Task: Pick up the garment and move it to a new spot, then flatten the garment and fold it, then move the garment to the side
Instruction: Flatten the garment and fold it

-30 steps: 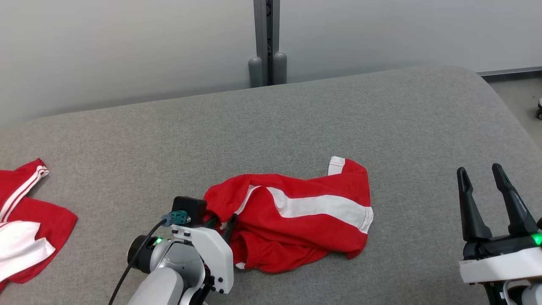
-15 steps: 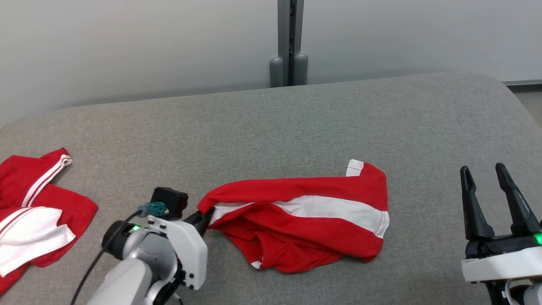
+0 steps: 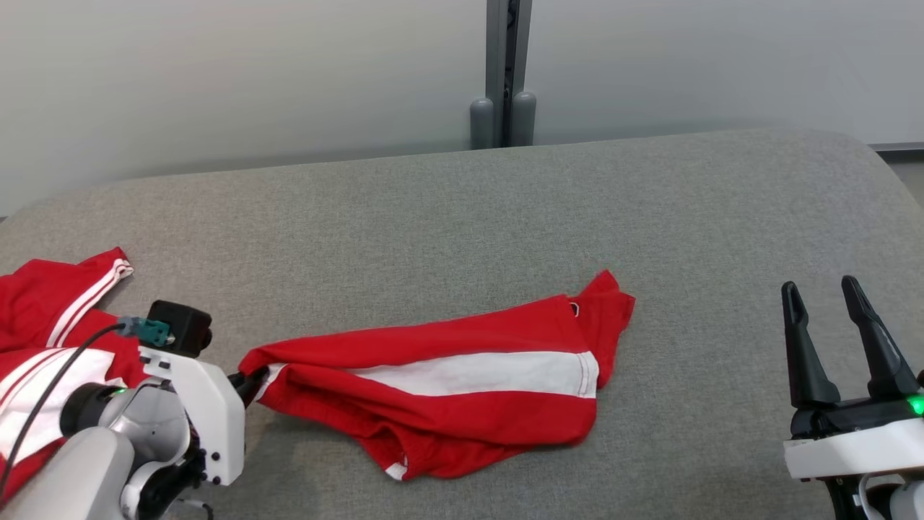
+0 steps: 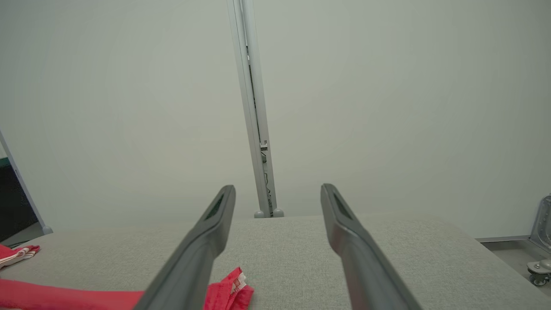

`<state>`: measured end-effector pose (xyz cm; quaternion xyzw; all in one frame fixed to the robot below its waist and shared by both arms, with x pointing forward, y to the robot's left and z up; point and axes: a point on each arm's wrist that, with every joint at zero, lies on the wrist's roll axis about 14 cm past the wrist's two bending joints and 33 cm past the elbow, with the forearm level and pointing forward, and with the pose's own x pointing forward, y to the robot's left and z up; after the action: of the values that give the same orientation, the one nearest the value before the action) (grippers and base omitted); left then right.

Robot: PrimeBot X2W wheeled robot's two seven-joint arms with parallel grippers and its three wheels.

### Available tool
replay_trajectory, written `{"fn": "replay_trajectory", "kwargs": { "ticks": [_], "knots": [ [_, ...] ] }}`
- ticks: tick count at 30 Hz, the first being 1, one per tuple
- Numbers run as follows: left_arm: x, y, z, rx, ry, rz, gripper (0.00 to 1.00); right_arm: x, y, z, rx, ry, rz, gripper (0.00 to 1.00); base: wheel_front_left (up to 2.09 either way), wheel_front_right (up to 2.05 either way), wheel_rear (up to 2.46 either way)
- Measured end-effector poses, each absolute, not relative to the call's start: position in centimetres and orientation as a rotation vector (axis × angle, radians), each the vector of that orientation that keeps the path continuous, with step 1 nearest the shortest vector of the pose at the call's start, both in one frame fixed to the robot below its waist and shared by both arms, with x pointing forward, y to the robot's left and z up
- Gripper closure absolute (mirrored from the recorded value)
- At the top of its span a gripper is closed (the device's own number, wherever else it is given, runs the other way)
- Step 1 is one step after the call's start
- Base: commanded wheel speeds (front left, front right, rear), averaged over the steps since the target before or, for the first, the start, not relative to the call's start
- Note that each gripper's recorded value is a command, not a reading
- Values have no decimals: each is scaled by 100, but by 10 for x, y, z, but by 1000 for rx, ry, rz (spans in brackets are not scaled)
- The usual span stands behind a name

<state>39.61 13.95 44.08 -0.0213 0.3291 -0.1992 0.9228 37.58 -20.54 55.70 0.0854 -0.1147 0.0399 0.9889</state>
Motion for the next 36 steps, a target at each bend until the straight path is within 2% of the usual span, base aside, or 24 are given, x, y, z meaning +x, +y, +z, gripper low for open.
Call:
{"fn": "replay_trajectory", "kwargs": {
  "ticks": [5,7,8,9,10,19,28,31,36],
  "knots": [
    [386,155,425,-53,782,-400,100,373,-212,557,167,-231,63,0,0,0,0],
    [380,153,419,-65,809,-408,96,373,-213,557,166,-231,59,0,0,0,0],
    [379,151,418,-76,812,-412,60,372,-214,557,166,-231,57,0,0,0,0],
    [379,150,419,-86,809,-416,14,372,-214,557,165,-232,56,0,0,0,0],
    [380,148,421,-92,797,-418,0,371,-215,558,165,-233,55,0,0,0,0],
    [388,177,449,2,701,-341,0,368,-215,561,164,-243,55,0,0,0,0],
    [413,172,535,66,214,-259,0,371,-205,562,176,-246,78,0,0,0,0],
    [413,158,554,-6,31,-251,0,372,-203,563,186,-250,83,0,0,0,0],
    [407,158,549,-46,-116,-169,0,372,-205,572,200,-278,77,0,0,0,0]
  ]
}}
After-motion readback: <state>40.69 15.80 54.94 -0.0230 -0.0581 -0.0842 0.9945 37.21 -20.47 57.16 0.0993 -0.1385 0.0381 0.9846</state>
